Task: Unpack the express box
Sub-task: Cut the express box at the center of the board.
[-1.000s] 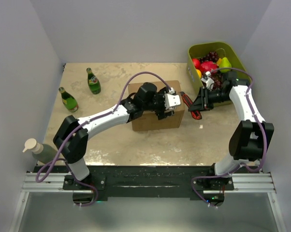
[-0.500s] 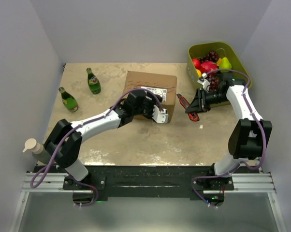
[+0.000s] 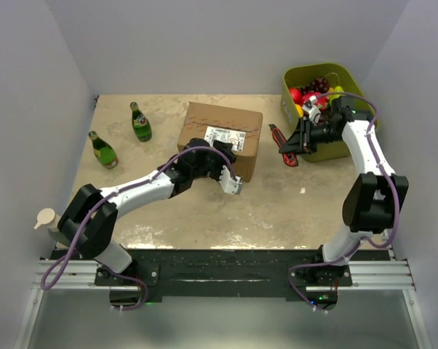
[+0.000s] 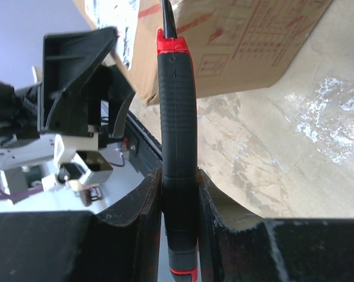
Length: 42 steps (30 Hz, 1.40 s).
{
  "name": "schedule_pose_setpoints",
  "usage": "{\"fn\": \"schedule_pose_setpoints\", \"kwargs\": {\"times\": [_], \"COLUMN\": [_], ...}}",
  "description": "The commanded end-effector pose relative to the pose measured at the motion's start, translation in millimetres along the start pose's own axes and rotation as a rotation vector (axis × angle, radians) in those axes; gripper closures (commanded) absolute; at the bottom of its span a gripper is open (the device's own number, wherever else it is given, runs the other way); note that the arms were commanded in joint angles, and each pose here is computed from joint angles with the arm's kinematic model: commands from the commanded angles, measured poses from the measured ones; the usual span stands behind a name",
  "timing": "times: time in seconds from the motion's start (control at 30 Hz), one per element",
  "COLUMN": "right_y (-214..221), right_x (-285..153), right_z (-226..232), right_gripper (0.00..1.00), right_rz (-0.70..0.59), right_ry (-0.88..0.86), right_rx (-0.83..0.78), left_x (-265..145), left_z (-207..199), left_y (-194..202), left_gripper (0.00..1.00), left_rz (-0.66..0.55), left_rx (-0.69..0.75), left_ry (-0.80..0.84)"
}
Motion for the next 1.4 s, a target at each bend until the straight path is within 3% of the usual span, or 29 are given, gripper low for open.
{"fn": "schedule_pose_setpoints", "kwargs": {"times": [0.0,0.47,1.37], "right_y": [-16.7,-5.5,15.6], "right_x": [5.2,17.2,21.7], "right_z": [8.0,25.4,14.0], "right_gripper": [1.00,1.00,1.00], "right_rz": [-0.004,0.065,0.097], "right_ry": [-0.060,-0.142,-0.033], "right_rx": [0.038,0.022,0.029], "left_x": [-13.4,-11.8,-7.8], "left_z": [-100.1,-104.2,-104.2], "left_y": [15.2,12.5,8.2], "left_gripper": [0.32,0.33,0.33], "left_rz": [0.092,0.094,0.096], "left_rx": [-0.043,-0.022,-0.049], "left_ry": [0.351,0.358,0.358]}}
Point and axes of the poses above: each gripper's point midway between its finger pads, its own x axis out along the fingers, its own z axis along the line the jaws close on, y = z × x, the point moved 3 cm from there along -x, back along the fingers, and after that the axes turned 13 degrees about x, right-handed, at the moved point
